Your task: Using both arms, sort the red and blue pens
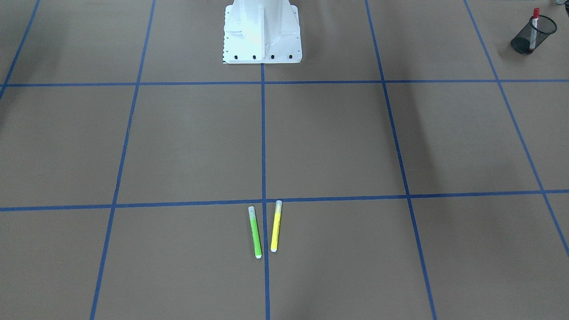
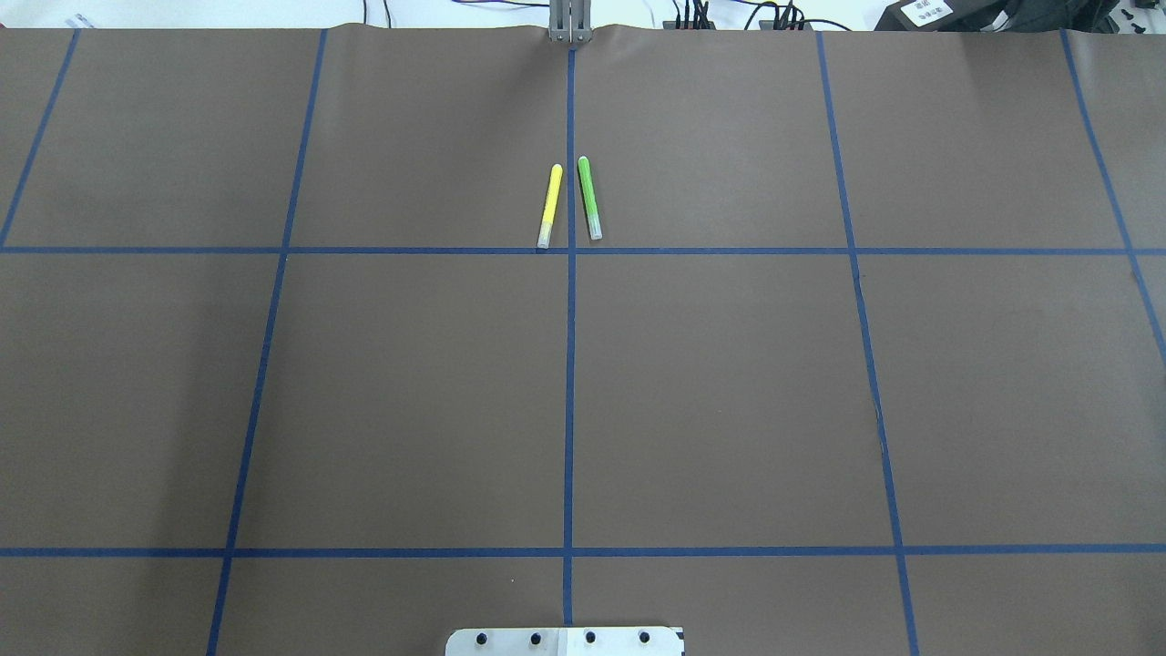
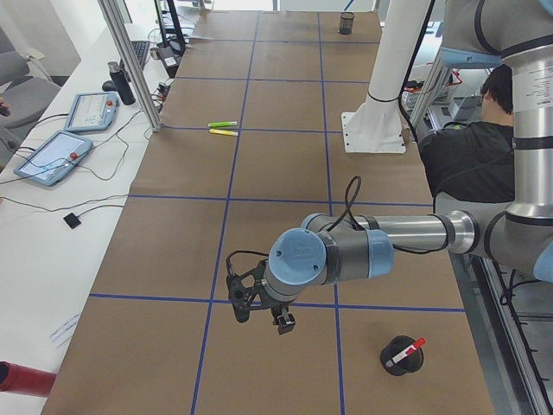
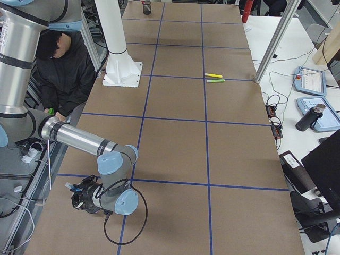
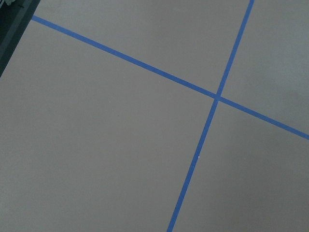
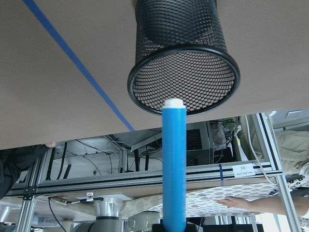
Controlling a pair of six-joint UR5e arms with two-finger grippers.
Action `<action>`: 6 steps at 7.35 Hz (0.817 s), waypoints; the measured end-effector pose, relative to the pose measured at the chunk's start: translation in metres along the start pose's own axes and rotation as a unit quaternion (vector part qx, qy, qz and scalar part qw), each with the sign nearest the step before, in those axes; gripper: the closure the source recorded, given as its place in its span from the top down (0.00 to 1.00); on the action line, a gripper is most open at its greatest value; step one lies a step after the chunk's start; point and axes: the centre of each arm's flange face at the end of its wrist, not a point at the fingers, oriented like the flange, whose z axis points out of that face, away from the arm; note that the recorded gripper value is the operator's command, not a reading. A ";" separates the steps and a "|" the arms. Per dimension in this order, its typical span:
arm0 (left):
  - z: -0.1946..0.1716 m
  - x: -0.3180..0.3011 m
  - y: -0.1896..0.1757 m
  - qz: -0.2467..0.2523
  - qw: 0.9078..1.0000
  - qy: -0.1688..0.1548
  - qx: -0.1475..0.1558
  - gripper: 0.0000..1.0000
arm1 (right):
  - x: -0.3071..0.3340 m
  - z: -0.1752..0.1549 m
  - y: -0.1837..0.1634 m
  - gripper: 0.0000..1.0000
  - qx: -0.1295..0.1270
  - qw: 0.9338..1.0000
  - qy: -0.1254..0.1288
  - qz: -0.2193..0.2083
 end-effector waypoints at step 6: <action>0.002 -0.001 0.002 0.002 1.000 0.002 -0.002 1.00 | 0.006 0.004 -0.006 1.00 -0.007 1.000 -0.010 0.003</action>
